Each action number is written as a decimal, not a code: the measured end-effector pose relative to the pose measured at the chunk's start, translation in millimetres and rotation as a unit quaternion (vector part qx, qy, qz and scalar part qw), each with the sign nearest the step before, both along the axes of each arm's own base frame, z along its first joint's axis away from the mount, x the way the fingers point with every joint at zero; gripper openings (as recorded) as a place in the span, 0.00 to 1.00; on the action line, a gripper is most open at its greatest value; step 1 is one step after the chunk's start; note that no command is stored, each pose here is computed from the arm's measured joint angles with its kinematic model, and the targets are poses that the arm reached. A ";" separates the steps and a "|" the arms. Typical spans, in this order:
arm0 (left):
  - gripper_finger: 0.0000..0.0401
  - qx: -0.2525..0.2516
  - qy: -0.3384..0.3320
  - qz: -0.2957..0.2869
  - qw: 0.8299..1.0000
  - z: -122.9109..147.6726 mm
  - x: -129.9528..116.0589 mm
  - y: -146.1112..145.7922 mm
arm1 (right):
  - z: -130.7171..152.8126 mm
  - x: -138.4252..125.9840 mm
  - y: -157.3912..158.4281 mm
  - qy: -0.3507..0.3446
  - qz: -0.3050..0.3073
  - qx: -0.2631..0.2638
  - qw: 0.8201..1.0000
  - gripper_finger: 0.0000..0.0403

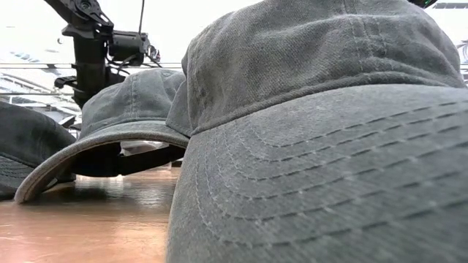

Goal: Pick & Place hat
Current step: Put the right blue cap into the left transparent bin

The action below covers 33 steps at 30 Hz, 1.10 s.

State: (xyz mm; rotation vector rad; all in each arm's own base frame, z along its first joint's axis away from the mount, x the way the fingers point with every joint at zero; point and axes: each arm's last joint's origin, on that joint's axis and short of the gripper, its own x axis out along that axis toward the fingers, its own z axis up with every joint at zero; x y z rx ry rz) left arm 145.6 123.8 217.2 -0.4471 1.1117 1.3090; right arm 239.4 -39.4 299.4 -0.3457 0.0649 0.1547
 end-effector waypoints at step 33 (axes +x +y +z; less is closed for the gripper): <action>0.01 -0.075 -0.114 -0.132 0.982 -3.8 33.2 4.6 | 0.1 0.0 -0.1 0.001 -0.001 0.006 1.000 0.82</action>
